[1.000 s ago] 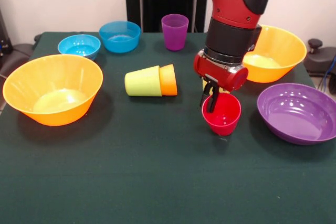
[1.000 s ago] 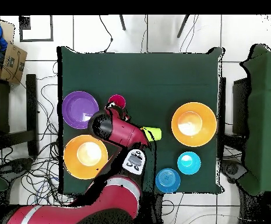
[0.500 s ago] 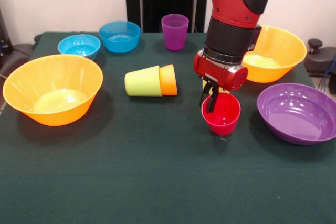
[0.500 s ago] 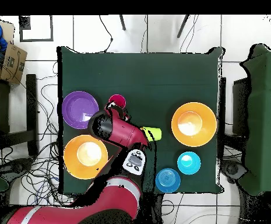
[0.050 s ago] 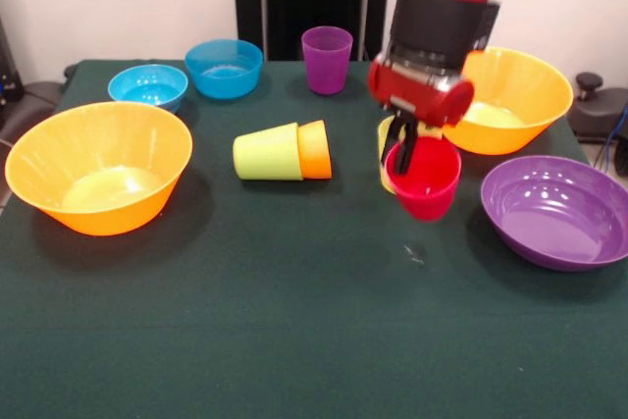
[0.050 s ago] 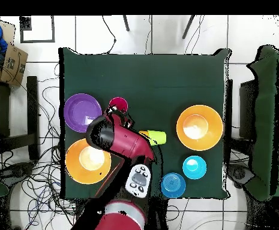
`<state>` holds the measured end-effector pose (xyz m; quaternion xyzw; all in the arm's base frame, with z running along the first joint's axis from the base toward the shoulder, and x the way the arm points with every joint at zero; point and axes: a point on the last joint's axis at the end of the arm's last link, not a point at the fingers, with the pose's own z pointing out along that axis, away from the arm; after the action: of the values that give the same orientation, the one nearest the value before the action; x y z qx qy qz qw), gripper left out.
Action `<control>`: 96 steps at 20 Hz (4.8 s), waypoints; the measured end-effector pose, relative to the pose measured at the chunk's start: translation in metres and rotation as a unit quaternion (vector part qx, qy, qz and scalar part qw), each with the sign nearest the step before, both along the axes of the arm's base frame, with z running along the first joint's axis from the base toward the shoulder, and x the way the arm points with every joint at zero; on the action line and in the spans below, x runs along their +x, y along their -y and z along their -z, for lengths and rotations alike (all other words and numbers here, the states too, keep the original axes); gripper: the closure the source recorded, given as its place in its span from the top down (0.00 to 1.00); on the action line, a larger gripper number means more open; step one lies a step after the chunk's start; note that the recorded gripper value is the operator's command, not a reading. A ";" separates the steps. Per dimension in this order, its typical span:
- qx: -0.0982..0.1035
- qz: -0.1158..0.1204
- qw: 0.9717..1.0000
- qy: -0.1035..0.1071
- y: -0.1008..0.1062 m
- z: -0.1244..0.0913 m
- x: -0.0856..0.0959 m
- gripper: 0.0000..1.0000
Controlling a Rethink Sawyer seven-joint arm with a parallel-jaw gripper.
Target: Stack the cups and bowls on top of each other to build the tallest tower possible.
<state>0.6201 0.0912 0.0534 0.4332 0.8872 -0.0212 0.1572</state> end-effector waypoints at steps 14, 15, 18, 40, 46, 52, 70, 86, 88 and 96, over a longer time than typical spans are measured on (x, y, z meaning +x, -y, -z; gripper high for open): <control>0.021 0.006 1.000 -0.005 -0.011 -0.070 -0.031 0.00; 0.022 0.006 1.000 -0.005 -0.011 -0.072 -0.033 0.00; 0.023 0.007 1.000 -0.004 -0.012 -0.079 -0.037 0.00; 0.028 0.084 0.996 -0.008 0.095 -0.074 -0.031 0.00; 0.022 0.100 0.995 -0.004 0.151 -0.072 -0.029 0.00; 0.015 0.102 0.995 0.001 0.195 -0.068 -0.023 0.00; 0.041 0.079 0.996 -0.006 0.212 0.006 0.005 0.00; 0.057 0.041 0.997 -0.019 0.193 0.071 0.001 0.00; 0.044 0.037 0.998 -0.010 0.195 0.070 0.007 0.00; -0.043 -0.002 0.999 -0.006 0.199 0.065 0.012 0.00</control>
<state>0.6319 -0.1079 -0.0115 0.4244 0.8871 -0.0619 0.1705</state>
